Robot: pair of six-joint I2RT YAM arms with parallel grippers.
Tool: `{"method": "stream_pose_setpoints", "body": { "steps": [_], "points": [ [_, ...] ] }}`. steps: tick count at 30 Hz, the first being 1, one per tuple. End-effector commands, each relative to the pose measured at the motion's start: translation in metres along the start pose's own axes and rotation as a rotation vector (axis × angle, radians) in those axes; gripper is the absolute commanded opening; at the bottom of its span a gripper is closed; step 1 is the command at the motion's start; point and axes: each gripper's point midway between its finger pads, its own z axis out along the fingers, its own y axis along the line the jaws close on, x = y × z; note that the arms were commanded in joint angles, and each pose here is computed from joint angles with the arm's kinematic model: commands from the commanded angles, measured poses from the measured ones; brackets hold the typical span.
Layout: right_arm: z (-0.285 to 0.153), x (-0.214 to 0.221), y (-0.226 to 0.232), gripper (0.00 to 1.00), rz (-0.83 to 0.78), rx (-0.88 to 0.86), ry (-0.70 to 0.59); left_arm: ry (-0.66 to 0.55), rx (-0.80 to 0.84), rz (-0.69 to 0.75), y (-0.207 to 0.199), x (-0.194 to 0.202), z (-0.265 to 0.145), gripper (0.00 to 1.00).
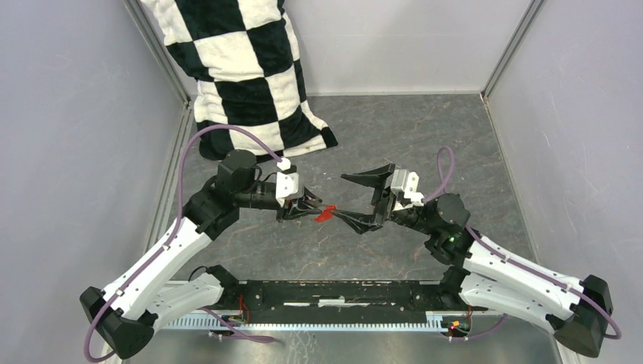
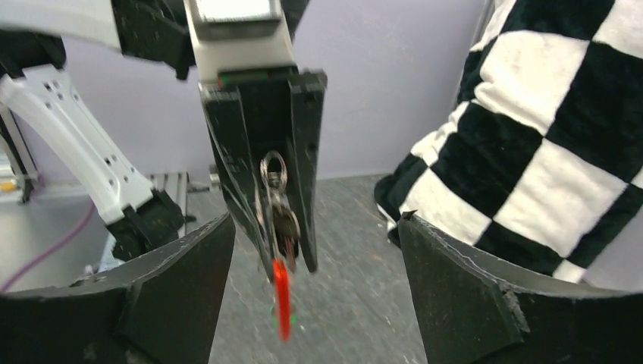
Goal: Put the keys on the keyring
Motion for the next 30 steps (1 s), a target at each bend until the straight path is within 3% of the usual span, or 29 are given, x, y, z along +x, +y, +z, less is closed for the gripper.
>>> {"method": "stream_pose_setpoints", "body": {
  "steps": [1,8,13,15,18,19,20,21,23,24,28,30],
  "points": [
    [-0.012,0.018,0.001,0.87,-0.079,-0.051,0.118,-0.070,0.084,0.107,-0.012,-0.029,-0.004,0.02],
    [-0.006,0.019,0.026,0.84,0.001,-0.186,0.053,-0.168,0.067,0.071,-0.011,-0.058,-0.006,0.02],
    [0.003,0.022,0.037,0.71,0.072,-0.262,0.024,-0.215,0.015,0.046,-0.003,-0.073,-0.008,0.02],
    [0.006,0.023,0.038,0.58,0.085,-0.269,0.013,-0.233,0.011,0.028,-0.003,-0.077,-0.008,0.02],
    [0.012,0.023,0.034,0.13,0.087,-0.262,0.018,-0.236,0.024,0.005,-0.006,-0.078,-0.008,0.02],
    [0.013,0.025,0.032,0.03,0.083,-0.251,0.035,-0.229,0.023,0.008,-0.006,-0.076,-0.008,0.02],
    [0.013,0.026,0.028,0.01,0.078,-0.231,0.051,-0.216,0.012,0.009,-0.004,-0.073,-0.009,0.02],
    [0.011,0.027,0.025,0.01,0.074,-0.214,0.066,-0.202,-0.001,0.008,-0.003,-0.070,-0.009,0.09],
    [0.006,0.033,0.019,0.01,0.057,-0.181,0.114,-0.170,-0.035,0.005,0.002,-0.064,-0.011,0.51],
    [0.002,0.036,0.017,0.01,0.046,-0.168,0.139,-0.153,-0.049,0.009,0.004,-0.061,-0.012,0.61],
    [-0.015,0.044,0.013,0.01,0.014,-0.128,0.197,-0.119,-0.059,0.022,0.002,-0.057,-0.016,0.93],
    [-0.021,0.046,0.013,0.01,0.012,-0.122,0.214,-0.110,-0.034,0.021,-0.003,-0.054,-0.017,0.98]
  ]
}}
